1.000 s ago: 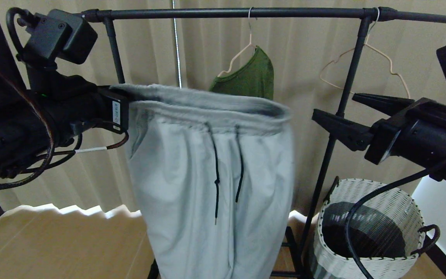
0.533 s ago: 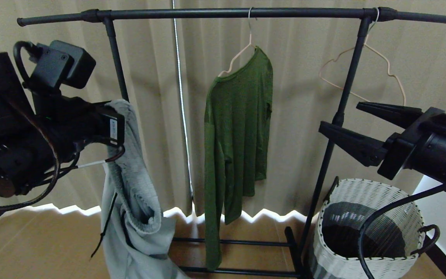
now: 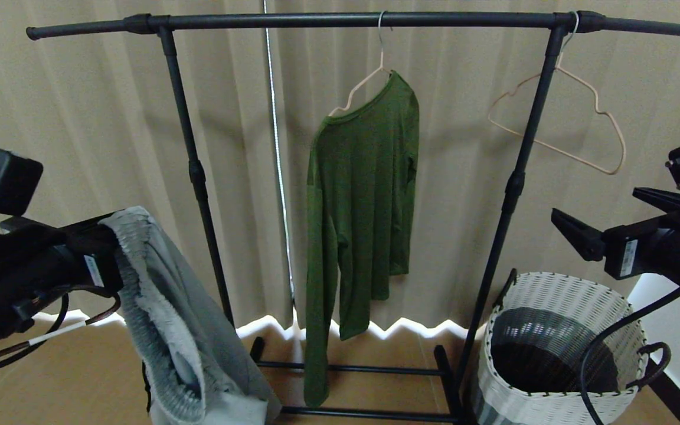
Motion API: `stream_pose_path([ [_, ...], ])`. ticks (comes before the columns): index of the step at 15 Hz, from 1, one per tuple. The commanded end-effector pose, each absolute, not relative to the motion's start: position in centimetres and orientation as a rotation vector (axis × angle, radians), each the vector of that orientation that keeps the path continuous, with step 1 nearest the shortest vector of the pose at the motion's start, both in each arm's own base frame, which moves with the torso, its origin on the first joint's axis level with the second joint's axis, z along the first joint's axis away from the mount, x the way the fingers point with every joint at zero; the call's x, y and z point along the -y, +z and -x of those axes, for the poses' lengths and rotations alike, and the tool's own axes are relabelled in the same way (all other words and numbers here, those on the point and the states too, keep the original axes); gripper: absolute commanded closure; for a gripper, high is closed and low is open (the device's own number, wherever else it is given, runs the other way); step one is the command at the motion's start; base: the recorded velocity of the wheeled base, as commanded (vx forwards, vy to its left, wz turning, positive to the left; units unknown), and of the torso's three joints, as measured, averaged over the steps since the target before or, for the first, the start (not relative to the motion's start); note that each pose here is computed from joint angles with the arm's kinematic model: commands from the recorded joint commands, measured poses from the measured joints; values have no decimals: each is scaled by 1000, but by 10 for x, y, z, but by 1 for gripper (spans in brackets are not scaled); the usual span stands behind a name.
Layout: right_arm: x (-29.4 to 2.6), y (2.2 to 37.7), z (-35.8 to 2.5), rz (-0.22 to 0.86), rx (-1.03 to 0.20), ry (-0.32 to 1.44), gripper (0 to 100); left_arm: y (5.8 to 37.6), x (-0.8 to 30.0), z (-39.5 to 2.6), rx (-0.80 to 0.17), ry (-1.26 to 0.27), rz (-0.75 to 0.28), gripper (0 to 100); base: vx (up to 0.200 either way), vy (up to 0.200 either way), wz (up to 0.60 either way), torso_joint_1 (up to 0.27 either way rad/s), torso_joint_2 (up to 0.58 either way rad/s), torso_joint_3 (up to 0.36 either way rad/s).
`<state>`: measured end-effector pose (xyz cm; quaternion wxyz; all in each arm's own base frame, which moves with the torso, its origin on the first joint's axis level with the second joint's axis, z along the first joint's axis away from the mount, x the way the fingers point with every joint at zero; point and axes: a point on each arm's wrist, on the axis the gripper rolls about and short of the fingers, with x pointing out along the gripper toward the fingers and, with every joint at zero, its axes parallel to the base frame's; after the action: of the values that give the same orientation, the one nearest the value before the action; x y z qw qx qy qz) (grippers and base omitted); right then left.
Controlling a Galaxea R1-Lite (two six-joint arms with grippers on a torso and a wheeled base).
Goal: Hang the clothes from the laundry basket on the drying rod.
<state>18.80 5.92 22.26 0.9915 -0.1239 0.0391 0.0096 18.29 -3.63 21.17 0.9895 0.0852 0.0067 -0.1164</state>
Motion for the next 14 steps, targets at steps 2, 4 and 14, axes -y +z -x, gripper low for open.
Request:
stream_pose_path([
  [2,-45,225,-179,273,-64,-37,0,201,32,-174,-5,-236,-153,100,0,0,0,0,0,0],
  [4,-41,229,-174,277,-41,-49,0,200,32,-169,-1,-237,-160,100,0,0,0,0,0,0],
  [14,-11,192,-164,263,-378,-196,0,200,29,-159,17,-233,-173,100,0,0,0,0,0,0],
])
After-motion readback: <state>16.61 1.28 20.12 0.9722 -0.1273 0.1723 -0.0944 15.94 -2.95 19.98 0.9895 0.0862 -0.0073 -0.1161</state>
